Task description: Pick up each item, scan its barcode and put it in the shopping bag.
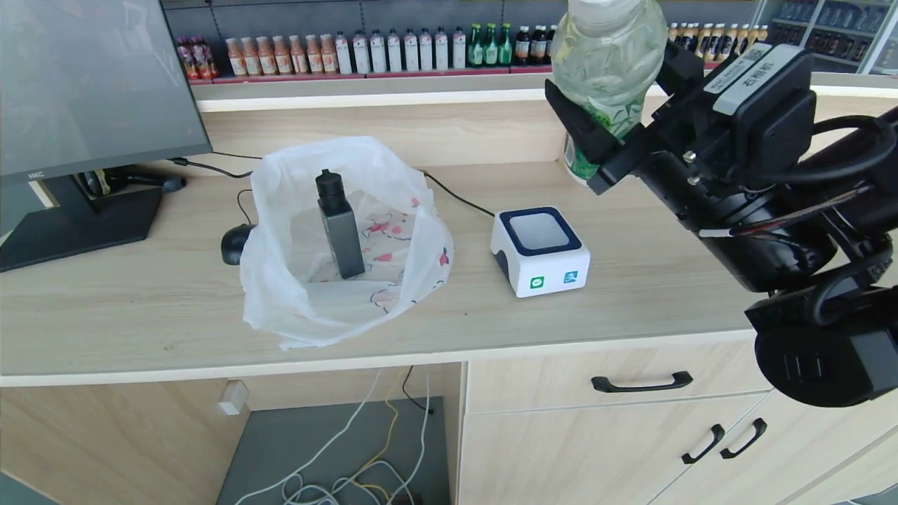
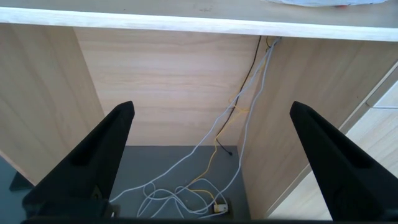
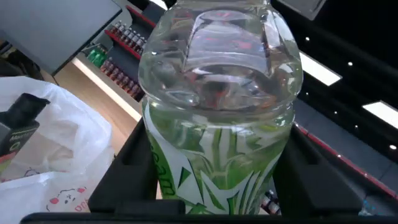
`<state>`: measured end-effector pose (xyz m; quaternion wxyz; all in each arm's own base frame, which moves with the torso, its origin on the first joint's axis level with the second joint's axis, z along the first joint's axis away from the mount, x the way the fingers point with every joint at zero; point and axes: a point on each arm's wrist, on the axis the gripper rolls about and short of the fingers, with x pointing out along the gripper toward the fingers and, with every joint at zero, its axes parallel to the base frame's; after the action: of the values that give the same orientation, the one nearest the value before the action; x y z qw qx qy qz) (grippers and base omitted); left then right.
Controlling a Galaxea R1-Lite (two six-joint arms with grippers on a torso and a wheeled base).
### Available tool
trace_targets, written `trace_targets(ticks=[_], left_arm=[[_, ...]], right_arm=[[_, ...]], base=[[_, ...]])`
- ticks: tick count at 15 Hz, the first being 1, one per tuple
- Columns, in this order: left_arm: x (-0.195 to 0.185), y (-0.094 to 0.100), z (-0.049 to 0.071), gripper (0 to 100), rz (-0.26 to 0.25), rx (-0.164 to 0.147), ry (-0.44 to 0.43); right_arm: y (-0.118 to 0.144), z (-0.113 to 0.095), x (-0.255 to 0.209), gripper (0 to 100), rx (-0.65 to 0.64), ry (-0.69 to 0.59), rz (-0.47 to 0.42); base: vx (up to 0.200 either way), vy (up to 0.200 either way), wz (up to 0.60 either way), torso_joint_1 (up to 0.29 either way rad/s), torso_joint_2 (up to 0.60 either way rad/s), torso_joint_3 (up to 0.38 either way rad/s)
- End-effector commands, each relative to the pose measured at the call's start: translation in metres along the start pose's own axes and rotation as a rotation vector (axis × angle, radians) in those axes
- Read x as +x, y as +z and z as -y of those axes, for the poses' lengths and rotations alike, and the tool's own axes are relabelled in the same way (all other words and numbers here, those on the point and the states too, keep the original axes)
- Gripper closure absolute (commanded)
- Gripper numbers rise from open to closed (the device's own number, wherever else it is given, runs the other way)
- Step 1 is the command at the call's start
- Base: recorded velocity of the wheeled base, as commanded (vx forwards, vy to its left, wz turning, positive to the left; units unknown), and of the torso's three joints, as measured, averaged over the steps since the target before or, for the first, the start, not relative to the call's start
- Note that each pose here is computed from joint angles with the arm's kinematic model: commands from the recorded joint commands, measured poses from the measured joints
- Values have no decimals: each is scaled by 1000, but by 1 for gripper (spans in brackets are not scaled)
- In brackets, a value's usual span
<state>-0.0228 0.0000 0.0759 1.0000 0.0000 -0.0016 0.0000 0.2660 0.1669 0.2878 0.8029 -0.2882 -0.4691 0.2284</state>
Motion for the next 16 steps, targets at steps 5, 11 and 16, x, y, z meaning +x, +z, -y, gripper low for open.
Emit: trace_targets(ticks=[5,11,16], left_arm=[[0,0,0,0,0,0,0],[0,0,0,0,1,0,0],[0,0,0,0,1,0,0]], right_arm=[[-28,12,-12,100,-237,196,144],[-61,-2,-22,100,-363,350,239],[-78,-19,-26,100,-394,416,283]], base=[[0,0,0,0,0,0],[0,0,0,0,0,0],[0,0,0,0,0,0]])
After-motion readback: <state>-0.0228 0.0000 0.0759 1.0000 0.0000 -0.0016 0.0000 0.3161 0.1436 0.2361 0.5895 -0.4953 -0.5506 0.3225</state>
